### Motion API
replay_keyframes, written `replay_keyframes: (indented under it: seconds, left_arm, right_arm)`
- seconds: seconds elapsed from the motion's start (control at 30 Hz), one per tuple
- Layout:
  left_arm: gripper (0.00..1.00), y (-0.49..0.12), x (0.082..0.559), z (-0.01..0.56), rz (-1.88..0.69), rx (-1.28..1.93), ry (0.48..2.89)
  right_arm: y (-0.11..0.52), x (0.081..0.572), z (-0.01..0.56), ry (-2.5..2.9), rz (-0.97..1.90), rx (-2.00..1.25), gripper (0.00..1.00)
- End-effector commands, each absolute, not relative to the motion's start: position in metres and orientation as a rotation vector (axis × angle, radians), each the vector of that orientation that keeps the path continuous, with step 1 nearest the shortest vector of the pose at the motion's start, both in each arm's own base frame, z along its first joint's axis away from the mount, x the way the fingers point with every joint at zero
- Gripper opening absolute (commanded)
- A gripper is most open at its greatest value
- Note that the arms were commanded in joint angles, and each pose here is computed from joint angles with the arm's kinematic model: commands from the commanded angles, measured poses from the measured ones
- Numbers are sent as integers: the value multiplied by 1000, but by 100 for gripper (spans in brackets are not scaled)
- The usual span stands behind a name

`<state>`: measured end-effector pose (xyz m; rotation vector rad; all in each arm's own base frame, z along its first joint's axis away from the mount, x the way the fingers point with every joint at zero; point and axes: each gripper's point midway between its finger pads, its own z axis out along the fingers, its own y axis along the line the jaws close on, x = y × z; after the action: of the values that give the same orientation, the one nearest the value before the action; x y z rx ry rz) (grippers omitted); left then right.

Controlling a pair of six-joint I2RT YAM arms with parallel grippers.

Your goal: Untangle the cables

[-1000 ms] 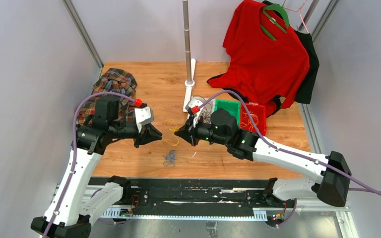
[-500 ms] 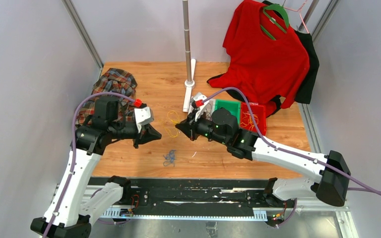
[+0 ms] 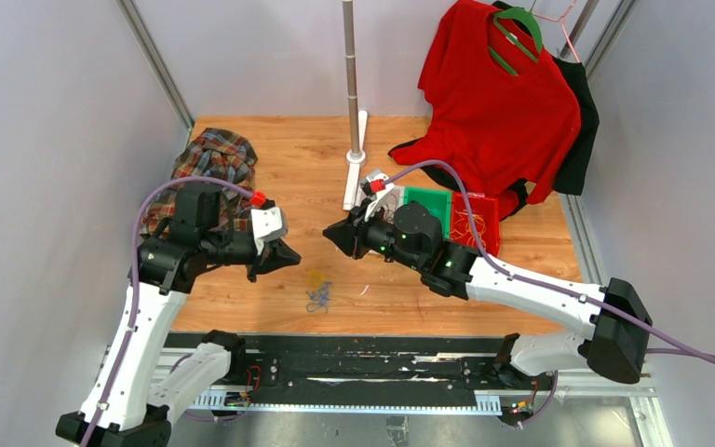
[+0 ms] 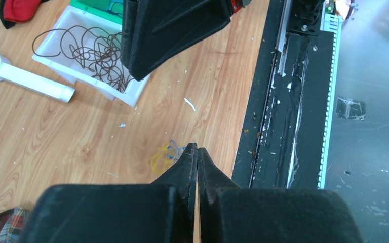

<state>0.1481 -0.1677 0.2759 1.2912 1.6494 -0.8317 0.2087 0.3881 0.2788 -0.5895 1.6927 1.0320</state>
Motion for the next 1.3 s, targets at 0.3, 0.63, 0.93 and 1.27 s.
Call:
replay_keyframes:
  seconds: [0.3, 0.63, 0.93, 1.27]
  left_arm:
    - [35, -143, 171, 216, -614, 1459, 1749]
    - [69, -146, 225, 122, -628, 1485, 2031]
    - [59, -165, 235, 76, -651, 1578, 2070]
    - [43, -168, 233, 43, -625, 1636, 2115]
  right_arm:
    - [361, 235, 249, 1786, 869, -451, 25]
    - [322, 239, 222, 1832, 722, -395, 33]
    - [314, 235, 217, 1845, 715, -408, 33]
    - [311, 235, 218, 1846, 723, -392, 31]
